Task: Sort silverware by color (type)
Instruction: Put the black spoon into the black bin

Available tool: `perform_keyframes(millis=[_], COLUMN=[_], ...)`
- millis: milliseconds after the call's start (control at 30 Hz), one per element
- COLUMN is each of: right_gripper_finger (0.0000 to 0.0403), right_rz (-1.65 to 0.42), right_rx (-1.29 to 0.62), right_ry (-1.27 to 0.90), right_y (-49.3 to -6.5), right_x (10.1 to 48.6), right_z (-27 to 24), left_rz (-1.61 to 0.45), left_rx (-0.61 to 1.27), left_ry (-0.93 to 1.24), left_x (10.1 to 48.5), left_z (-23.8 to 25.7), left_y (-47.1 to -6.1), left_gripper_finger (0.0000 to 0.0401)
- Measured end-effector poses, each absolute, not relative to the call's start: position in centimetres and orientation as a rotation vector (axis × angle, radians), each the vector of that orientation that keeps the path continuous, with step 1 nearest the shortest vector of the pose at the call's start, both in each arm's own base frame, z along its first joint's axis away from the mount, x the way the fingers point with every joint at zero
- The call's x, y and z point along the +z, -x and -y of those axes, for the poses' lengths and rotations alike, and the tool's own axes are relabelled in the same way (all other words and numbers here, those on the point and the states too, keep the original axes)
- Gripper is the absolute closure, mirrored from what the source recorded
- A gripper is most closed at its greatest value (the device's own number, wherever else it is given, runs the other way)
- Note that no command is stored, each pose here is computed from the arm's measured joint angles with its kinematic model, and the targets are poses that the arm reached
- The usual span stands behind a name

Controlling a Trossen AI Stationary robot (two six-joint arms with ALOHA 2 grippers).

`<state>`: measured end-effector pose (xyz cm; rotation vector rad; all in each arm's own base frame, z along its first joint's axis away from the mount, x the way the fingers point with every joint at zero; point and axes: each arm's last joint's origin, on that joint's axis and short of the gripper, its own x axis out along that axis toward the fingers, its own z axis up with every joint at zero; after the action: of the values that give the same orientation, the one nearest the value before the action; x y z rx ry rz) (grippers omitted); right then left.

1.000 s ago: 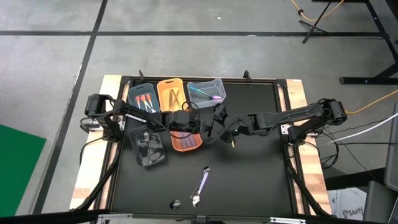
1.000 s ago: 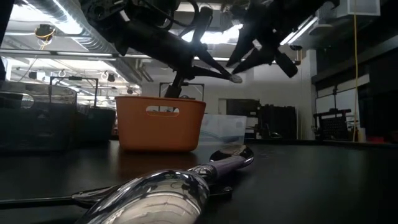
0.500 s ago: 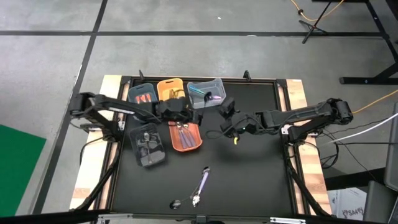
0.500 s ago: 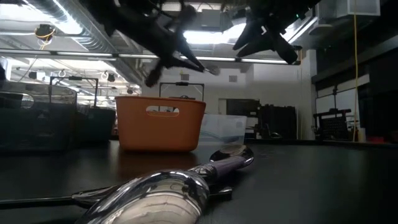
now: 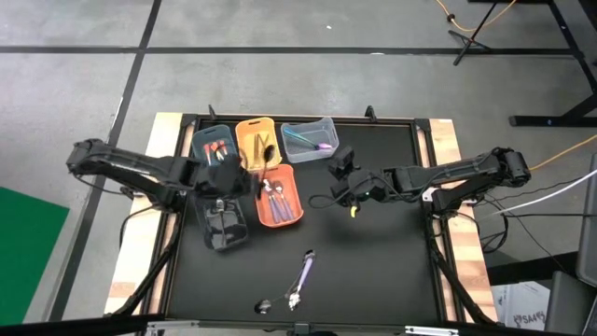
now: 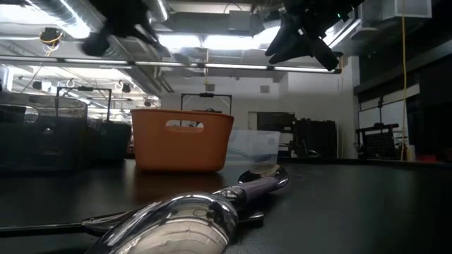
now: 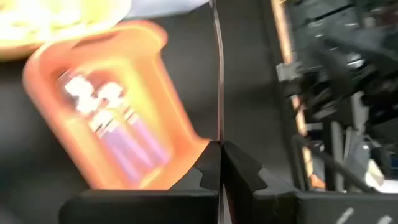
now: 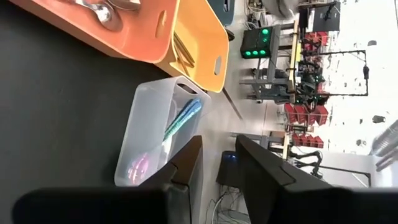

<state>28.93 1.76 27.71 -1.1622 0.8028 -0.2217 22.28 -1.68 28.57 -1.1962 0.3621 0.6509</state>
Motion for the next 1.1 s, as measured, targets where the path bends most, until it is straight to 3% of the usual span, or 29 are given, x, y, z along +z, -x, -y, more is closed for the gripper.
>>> perform_keyframes(millis=[533,900,1100], right_gripper_finger=[0.0311,0.0311,0.0311], right_rz=[-0.774,-0.765,-0.740], right_rx=[-0.155,-0.166,-0.104], right_ry=[1.140,1.096,1.080], right_y=[-29.0,-29.0,-29.1], right_x=[27.6,27.6,27.5], right_z=[-1.9,-2.0,-2.1], left_rz=[-0.594,-0.843,-0.882], left_rx=[0.732,0.944,1.035], left_ry=[1.453,1.479,1.424], left_x=[27.1,25.8,25.5], left_z=[9.0,10.5,10.0], left_y=[-17.5,-14.0,-13.4], left_gripper_finger=[0.0401,0.0401,0.0401])
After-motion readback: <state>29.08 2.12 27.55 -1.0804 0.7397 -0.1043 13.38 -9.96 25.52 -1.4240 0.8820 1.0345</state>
